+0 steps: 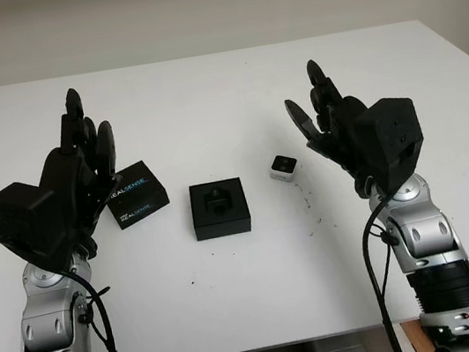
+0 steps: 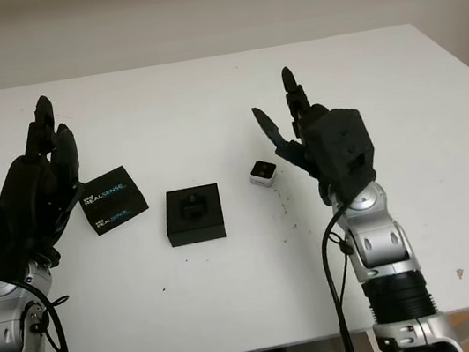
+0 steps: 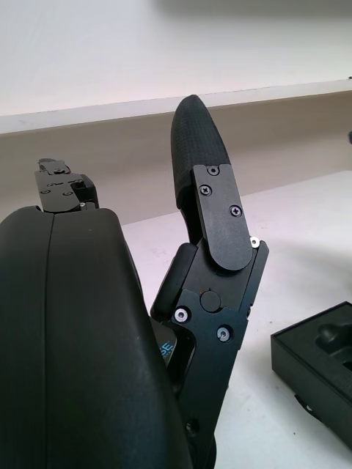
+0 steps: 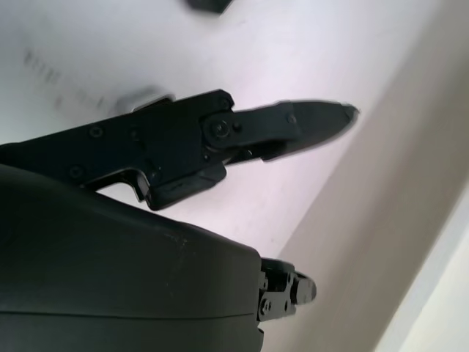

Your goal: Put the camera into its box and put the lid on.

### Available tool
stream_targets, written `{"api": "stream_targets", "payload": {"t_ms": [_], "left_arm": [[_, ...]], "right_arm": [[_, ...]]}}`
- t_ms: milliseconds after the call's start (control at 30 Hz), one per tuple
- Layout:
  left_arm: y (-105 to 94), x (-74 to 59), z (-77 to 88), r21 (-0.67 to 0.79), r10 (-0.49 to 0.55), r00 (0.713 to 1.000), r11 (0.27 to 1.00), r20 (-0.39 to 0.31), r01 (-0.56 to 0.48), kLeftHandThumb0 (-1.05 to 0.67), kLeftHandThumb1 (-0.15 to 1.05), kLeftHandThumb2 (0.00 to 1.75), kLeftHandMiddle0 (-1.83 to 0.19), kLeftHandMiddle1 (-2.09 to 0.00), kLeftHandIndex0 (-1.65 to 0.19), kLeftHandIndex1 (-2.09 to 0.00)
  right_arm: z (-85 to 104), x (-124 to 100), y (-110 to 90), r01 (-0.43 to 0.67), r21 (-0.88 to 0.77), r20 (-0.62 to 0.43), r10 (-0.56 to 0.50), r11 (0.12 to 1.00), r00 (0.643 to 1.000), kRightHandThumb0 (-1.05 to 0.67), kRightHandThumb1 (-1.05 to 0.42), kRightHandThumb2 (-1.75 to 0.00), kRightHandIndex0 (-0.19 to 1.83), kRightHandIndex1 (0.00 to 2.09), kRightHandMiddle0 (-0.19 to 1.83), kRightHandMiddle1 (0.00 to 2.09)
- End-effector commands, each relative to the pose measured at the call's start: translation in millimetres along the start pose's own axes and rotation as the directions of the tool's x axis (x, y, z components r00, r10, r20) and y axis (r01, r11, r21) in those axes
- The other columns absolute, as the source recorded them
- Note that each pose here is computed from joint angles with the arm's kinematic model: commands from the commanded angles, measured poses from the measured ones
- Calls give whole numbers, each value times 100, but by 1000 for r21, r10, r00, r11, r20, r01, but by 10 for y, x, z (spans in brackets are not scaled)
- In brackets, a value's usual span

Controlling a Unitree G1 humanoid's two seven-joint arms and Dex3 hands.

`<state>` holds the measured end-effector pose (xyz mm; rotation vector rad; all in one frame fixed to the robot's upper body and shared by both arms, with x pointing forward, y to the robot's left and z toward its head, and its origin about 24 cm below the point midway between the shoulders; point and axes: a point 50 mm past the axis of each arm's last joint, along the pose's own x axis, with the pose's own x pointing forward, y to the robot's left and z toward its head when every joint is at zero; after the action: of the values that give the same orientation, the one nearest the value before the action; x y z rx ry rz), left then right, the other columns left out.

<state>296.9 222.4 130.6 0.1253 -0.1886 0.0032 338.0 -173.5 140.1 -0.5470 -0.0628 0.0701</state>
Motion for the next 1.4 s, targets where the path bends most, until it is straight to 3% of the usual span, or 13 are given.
{"api": "stream_targets", "payload": {"t_ms": [0,200,700,767,800,867,900,1000,1033,1067,1133,1167,1367], "left_arm": [[-20,-11,32,-3,-4,1000,1000,13,4,-76,105,63,19,0,19,0],[-47,-20,35,-5,-21,1000,1000,0,21,-73,105,64,19,0,19,0],[-56,59,72,-10,-30,1000,999,-4,30,-73,105,60,19,0,19,0],[-64,68,65,-15,-31,999,999,-10,31,-74,105,60,19,0,19,0],[-68,75,62,-18,-36,999,999,-8,35,-73,105,60,19,0,19,0],[-75,86,56,-32,-39,999,999,0,39,-73,105,61,19,0,19,0],[-77,91,52,-40,-39,999,998,4,39,-71,105,60,19,0,19,0],[-85,96,45,-34,-40,999,999,-1,40,-71,105,62,19,0,19,0],[-84,95,43,-32,-41,999,999,-2,41,-71,105,61,19,0,19,0],[-83,96,43,-32,-44,999,999,0,44,-72,105,61,19,0,19,0],[-82,98,44,-35,-44,999,998,2,44,-71,105,61,19,0,19,0],[-82,99,45,-37,-43,999,998,3,43,-71,105,61,19,0,19,0],[-79,101,55,-38,-46,999,998,8,47,-70,105,63,19,0,19,0]], "right_arm": [[211,45,-121,22,-149,75,-11,989,997,-74,-97,-5,23,20,21,17],[344,133,-229,-33,-464,30,53,885,998,-76,-92,-5,33,22,29,19],[320,223,-194,-128,-627,-152,41,768,988,-72,-88,-5,37,24,33,14],[297,239,-164,-139,-626,-177,34,767,984,-71,-88,-5,19,66,35,10],[281,239,-142,-147,-621,-187,36,770,982,-70,-89,-5,2,105,36,9],[258,237,-109,-157,-616,-196,43,772,980,-69,-89,-6,-14,135,37,9],[251,236,-97,-161,-615,-199,45,772,979,-69,-90,-5,-16,178,36,10],[229,231,-61,-163,-610,-206,44,776,978,-69,-90,-5,-18,204,35,11],[223,226,-46,-166,-612,-209,45,773,977,-69,-90,-5,-19,198,34,18],[217,222,-32,-166,-616,-207,45,770,977,-69,-90,-5,-19,186,19,49],[203,212,-2,-153,-643,-184,43,750,982,-70,-89,-5,-19,199,-11,125],[195,208,13,-145,-662,-169,42,736,985,-71,-89,-5,-19,204,-15,139],[186,175,111,-166,-668,-179,59,726,982,-75,-89,-6,-19,195,-19,166]]}}
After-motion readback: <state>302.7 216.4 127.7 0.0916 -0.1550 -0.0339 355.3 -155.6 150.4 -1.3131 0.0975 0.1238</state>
